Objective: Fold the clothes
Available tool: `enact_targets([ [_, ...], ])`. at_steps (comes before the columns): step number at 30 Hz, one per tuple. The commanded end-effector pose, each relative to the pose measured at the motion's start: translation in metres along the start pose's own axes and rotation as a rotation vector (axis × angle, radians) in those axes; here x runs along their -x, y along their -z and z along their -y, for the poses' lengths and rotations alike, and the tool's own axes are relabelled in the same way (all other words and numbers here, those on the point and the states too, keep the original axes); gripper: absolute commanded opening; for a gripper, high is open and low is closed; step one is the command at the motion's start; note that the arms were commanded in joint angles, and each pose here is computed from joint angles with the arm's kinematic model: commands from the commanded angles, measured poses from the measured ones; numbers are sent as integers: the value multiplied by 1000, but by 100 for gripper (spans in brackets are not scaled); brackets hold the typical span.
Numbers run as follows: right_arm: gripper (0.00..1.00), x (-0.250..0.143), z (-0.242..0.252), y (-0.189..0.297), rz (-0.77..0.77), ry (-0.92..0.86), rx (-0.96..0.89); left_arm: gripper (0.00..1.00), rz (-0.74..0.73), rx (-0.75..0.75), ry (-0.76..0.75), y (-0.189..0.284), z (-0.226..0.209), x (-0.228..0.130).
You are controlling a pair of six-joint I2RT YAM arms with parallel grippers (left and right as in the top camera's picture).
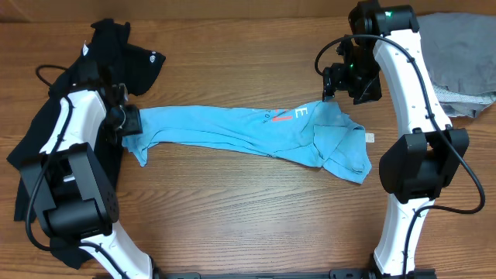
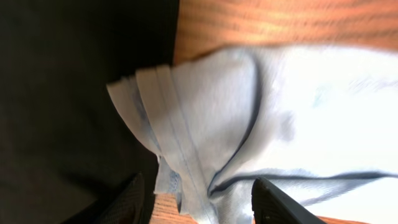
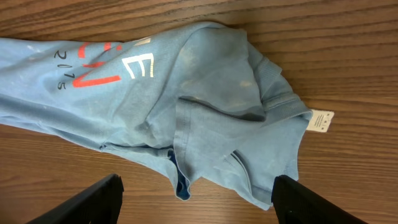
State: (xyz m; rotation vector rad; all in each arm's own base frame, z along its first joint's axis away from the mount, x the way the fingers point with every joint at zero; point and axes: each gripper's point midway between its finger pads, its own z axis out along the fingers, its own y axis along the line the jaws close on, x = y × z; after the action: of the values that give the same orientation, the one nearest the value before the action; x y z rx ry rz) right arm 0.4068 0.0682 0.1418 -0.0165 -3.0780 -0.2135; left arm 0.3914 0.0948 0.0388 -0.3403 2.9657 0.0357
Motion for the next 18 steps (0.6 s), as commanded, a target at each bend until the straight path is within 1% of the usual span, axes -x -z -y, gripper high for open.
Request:
enact_targets([
  [1, 81, 1, -4, 5, 14, 19, 7, 59, 3, -24, -27, 0, 7, 3],
  [10, 81, 0, -4, 5, 8, 18, 7, 59, 9, -34, -41, -8, 11, 5],
  [13, 81, -1, -4, 5, 7, 18, 7, 61, -8, -77, -94, -16, 19, 2],
  [18, 81, -3, -3, 5, -2, 17, 5, 60, -48, -81, -96, -31, 20, -4],
])
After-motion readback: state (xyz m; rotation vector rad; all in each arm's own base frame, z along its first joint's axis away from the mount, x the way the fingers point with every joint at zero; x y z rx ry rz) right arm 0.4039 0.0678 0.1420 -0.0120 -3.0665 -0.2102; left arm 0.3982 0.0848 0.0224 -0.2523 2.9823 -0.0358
